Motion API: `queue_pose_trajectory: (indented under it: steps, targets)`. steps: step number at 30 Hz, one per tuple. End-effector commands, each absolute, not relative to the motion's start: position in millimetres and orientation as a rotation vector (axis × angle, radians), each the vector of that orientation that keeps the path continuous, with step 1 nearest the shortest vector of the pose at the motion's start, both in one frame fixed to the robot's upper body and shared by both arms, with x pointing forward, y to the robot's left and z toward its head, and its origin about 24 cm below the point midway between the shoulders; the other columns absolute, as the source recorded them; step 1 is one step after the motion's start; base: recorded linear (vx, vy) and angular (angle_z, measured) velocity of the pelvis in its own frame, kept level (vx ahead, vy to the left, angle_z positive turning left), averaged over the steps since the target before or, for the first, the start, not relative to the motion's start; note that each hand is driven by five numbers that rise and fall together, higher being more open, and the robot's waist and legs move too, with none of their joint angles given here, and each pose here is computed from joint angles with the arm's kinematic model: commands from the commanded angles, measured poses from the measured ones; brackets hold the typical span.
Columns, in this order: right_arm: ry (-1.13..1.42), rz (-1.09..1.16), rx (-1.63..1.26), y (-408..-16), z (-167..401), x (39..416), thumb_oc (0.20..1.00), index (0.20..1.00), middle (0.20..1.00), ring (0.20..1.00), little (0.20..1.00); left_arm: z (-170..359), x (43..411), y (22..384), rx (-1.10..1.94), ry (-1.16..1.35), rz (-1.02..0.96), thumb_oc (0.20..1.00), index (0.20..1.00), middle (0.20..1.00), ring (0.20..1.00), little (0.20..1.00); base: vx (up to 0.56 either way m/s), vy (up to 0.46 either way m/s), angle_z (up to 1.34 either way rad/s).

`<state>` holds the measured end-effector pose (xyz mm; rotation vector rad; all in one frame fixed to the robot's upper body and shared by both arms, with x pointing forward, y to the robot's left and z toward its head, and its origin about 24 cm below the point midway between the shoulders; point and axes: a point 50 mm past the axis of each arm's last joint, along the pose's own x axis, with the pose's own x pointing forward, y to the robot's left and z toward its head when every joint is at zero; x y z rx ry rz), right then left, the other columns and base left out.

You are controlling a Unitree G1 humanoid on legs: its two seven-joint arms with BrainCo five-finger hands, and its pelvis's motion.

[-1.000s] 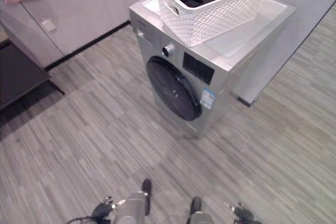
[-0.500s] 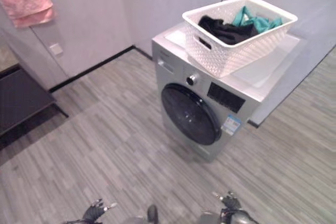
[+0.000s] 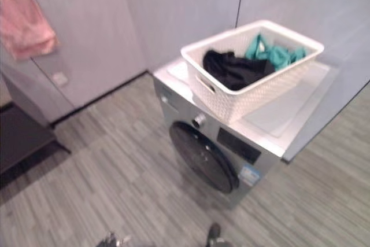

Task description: Grab the laundry basket,head to the washer,open it,put in the laundry and shut it.

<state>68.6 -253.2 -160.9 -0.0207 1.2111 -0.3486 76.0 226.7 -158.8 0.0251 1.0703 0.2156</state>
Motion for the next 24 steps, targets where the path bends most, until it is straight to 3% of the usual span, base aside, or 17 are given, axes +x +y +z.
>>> queue_pose_trajectory:
  steps: [1,11,16,24]
  targets:
    - [1.126,-0.297,-0.088,-265,-151,94,1.000,1.000,1.000,1.000,1.000,-155,92,227,0.066,1.027,0.178,1.000,1.000,1.000,1.000,1.000,0.19,0.168,-0.55]
    - [1.161,-0.234,-0.067,-250,-158,79,1.000,1.000,1.000,1.000,1.000,-159,78,232,0.091,1.082,0.196,1.000,1.000,1.000,1.000,1.000,0.15,0.133,-0.47]
    - [1.175,-0.028,-0.202,-227,-162,84,1.000,1.000,1.000,1.000,1.000,-159,80,229,0.114,1.085,0.161,1.000,1.000,1.000,1.000,1.000,0.06,0.113,0.13]
    - [0.900,0.248,-0.347,-189,-138,158,1.000,1.000,1.000,1.000,1.000,-160,69,226,0.148,1.109,0.081,1.000,1.000,1.000,1.000,1.000,0.01,0.035,0.17]
